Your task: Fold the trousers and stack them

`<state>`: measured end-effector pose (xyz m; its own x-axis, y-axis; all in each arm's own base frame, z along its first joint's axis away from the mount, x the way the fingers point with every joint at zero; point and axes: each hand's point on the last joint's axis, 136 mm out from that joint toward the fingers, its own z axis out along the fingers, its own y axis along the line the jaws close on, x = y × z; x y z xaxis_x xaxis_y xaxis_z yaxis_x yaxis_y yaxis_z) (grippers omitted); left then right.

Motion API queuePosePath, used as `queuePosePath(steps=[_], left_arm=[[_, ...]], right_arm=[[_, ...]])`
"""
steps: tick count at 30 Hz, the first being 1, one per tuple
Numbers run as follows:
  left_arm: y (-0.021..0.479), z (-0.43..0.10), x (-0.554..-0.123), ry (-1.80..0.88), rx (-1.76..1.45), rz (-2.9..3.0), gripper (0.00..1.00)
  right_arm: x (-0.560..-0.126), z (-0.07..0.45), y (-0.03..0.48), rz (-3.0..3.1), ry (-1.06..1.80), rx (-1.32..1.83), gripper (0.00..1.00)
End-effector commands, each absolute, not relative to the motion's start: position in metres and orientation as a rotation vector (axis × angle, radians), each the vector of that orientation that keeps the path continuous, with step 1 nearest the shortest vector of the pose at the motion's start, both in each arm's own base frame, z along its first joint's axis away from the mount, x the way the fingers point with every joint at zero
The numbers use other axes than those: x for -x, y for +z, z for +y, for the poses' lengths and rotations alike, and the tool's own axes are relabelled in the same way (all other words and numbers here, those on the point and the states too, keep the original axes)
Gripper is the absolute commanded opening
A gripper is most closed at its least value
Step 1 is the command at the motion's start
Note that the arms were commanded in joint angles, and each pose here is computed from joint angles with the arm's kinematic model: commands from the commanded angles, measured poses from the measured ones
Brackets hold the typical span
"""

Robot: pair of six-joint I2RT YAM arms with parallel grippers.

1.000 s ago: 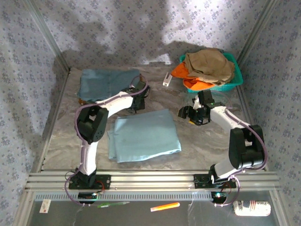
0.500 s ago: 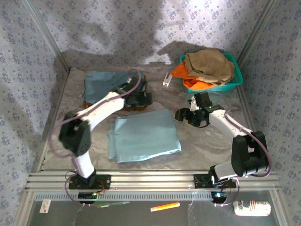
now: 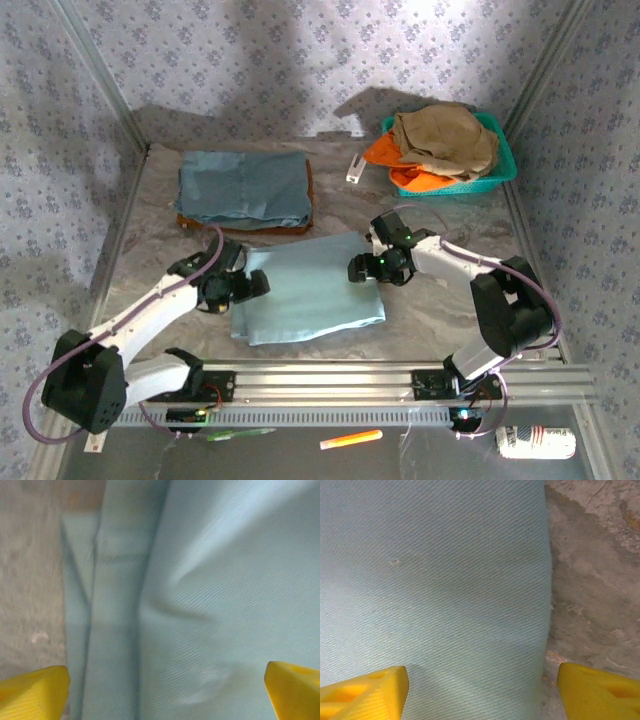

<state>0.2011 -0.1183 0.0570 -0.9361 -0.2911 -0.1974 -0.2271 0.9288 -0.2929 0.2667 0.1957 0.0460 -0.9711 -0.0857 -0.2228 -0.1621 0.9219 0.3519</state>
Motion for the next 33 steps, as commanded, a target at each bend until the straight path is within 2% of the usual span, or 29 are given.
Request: queuePosePath(steps=[1, 3, 7, 9, 12, 15, 20, 27, 29, 31, 33], left_arm=[[0.063, -0.121, -0.202, -0.446, 0.424, 2.824, 1.00], [0.052, -0.106, -0.196, -0.337, 0.457, 2.845, 1.00], [0.030, -0.119, -0.197, -0.512, 0.504, 2.848, 0.99], [0.021, -0.117, -0.199, -0.509, 0.513, 2.864, 0.97], [0.007, -0.109, -0.195, -0.457, 0.538, 2.910, 0.84], [0.004, -0.112, -0.195, -0.518, 0.540, 2.904, 0.70], [0.011, -0.114, -0.197, -0.526, 0.482, 2.901, 0.41], [0.019, -0.101, -0.195, -0.441, 0.478, 2.893, 0.26], [0.021, -0.099, -0.195, -0.434, 0.486, 2.883, 0.19], [0.022, -0.098, -0.195, -0.431, 0.492, 2.879, 0.15], [0.023, -0.099, -0.196, -0.437, 0.491, 2.878, 0.12]], right_arm=[[-0.258, 0.183, 0.039, 2.919, 0.445, 0.209, 0.80], [-0.255, 0.182, 0.041, 2.915, 0.441, 0.211, 0.80], [-0.253, 0.177, 0.047, 2.904, 0.414, 0.207, 0.80], [-0.254, 0.174, 0.050, 2.897, 0.402, 0.199, 0.80], [-0.252, 0.176, 0.047, 2.896, 0.435, 0.227, 0.78], [-0.246, 0.185, 0.038, 2.906, 0.519, 0.253, 0.75], [-0.235, 0.205, 0.023, 2.935, 0.699, 0.268, 0.67], [-0.230, 0.217, 0.022, 2.932, 0.811, 0.278, 0.55], [-0.229, 0.222, 0.025, 2.920, 0.858, 0.279, 0.48], [-0.229, 0.228, 0.029, 2.909, 0.918, 0.268, 0.37], [-0.227, 0.233, 0.034, 2.898, 0.963, 0.272, 0.33]])
